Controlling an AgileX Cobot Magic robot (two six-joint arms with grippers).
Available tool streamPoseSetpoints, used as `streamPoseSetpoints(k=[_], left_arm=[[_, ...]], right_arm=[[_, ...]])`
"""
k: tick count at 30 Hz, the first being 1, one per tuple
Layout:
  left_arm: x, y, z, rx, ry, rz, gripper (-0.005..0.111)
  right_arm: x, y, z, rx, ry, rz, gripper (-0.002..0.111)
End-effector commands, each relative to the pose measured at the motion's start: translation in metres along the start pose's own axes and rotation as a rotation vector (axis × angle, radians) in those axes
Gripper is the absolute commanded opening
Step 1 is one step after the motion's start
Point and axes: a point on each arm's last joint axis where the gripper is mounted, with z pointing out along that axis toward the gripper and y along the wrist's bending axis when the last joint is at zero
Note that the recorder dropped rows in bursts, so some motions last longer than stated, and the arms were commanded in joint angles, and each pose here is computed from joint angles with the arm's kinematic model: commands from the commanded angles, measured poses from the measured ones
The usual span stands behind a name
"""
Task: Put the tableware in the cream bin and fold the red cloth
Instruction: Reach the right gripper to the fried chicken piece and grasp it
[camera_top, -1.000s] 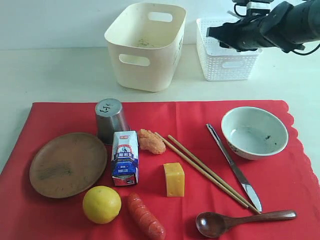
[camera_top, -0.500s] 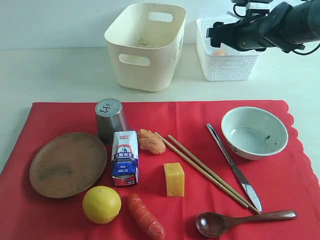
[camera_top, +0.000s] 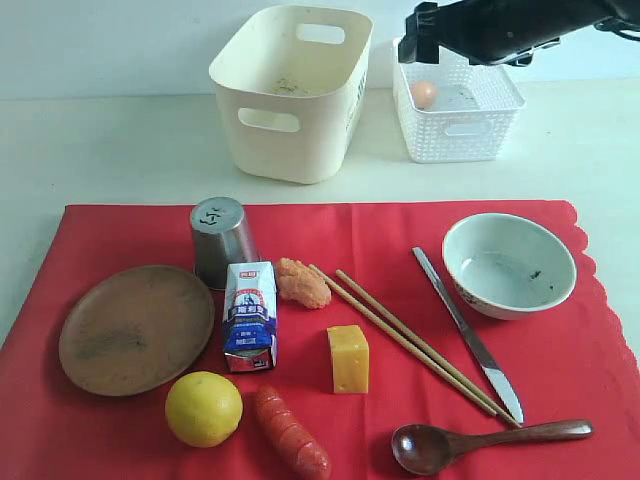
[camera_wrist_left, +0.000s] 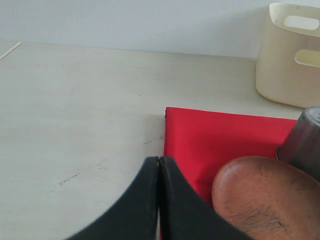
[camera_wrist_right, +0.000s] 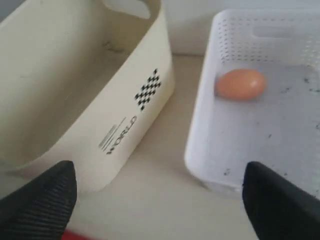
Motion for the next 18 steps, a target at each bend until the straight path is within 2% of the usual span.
streamPoseSetpoints(k=[1, 6, 10, 15, 18], left_arm=[[0.000, 0.000, 0.000, 0.005, -0.014, 0.009, 0.002], [0.000, 0.000, 0.000, 0.005, -0.014, 0.009, 0.002], [0.000, 0.000, 0.000, 0.005, -0.014, 0.009, 0.002], [0.000, 0.000, 0.000, 0.005, -0.014, 0.009, 0.002], [0.000, 0.000, 0.000, 0.005, -0.014, 0.009, 0.002]], right_arm=[[0.006, 0.012, -0.015, -0.091, 0.128, -0.050, 0.085], [0.027, 0.029, -0.020, -0.174, 0.258, -0.107, 0.085], [0.053, 0.060, -0.014, -0.223, 0.321, -0.173, 0.085], [0.085, 0.105, -0.005, -0.306, 0.385, -0.336, 0.085], [0.099, 0.122, 0.003, -0.332, 0.425, -0.430, 0.085]])
